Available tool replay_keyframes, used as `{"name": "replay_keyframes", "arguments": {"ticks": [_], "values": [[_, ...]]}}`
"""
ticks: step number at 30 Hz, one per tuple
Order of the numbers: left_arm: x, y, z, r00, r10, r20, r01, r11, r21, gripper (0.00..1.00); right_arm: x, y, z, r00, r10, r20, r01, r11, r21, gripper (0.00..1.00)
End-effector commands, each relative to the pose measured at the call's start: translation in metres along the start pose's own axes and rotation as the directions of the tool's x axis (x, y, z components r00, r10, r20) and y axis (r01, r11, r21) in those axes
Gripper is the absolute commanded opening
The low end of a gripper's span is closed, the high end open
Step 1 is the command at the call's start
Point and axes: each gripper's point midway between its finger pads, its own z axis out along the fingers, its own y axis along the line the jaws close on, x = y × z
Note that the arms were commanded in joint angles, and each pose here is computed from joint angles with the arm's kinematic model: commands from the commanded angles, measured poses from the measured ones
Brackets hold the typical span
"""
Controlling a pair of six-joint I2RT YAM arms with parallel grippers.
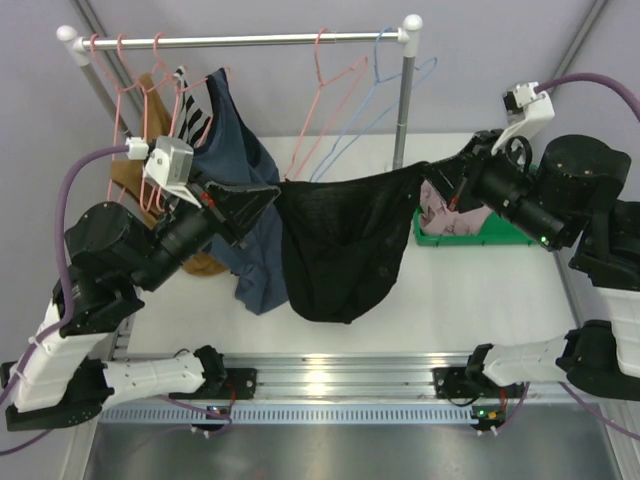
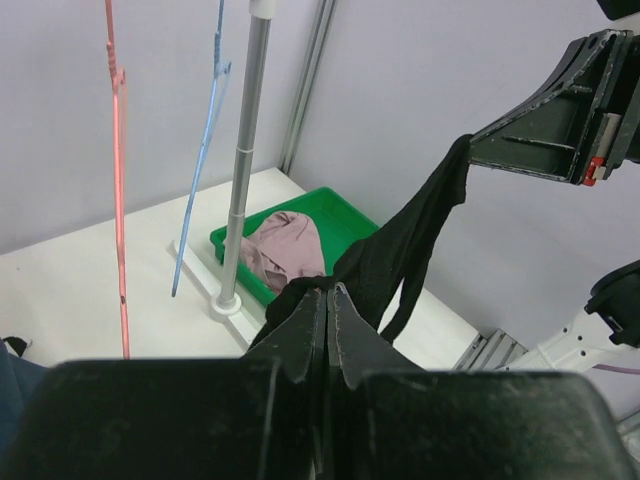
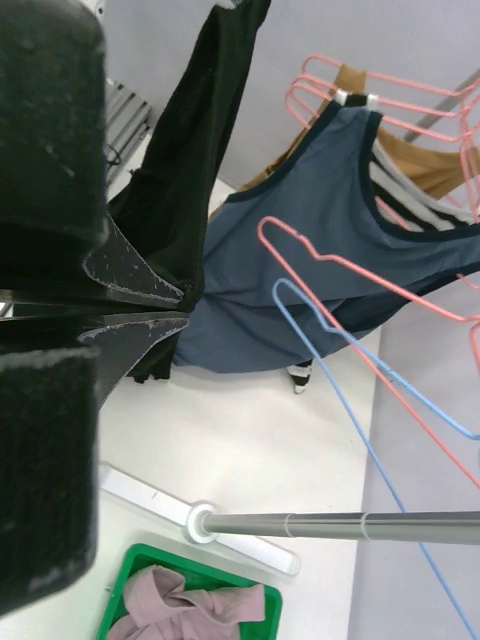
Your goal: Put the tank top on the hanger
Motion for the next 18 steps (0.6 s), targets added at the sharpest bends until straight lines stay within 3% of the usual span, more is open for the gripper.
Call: {"name": "replay_keyframes", "arguments": {"ticks": [1, 5, 6, 10, 12, 18], "values": [[0.025, 0.002, 0.005, 0.997, 0.008, -0.079, -0.008, 1.000, -0.004, 0.00, 0.022, 0.000, 0.010, 0.999, -0.013, -0.049, 0.013, 1.000, 0.007, 0.00], [0.089, 0.007, 0.004, 0.975, -0.071, -0.213, 0.069, 0.997, -0.017, 0.00, 0.068, -0.022, 0.003, 0.991, 0.042, -0.128, -0.034, 0.997, 0.063, 0.00], [0.101, 0.008, 0.002, 0.968, -0.089, -0.236, 0.087, 0.996, -0.017, 0.00, 0.097, -0.031, 0.008, 0.981, 0.034, -0.191, -0.015, 0.995, 0.098, 0.00], [0.182, 0.019, -0.014, 0.906, -0.176, -0.385, 0.165, 0.984, -0.060, 0.00, 0.153, -0.056, -0.003, 0.954, 0.075, -0.292, -0.028, 0.987, 0.161, 0.00], [0.202, 0.022, -0.020, 0.884, -0.226, -0.408, 0.207, 0.974, -0.090, 0.00, 0.182, -0.067, -0.004, 0.934, 0.095, -0.344, -0.026, 0.979, 0.202, 0.00], [0.276, 0.060, -0.015, 0.834, -0.240, -0.497, 0.121, 0.958, -0.258, 0.00, 0.253, -0.074, 0.032, 0.873, 0.080, -0.480, 0.045, 0.969, 0.242, 0.00]]}}
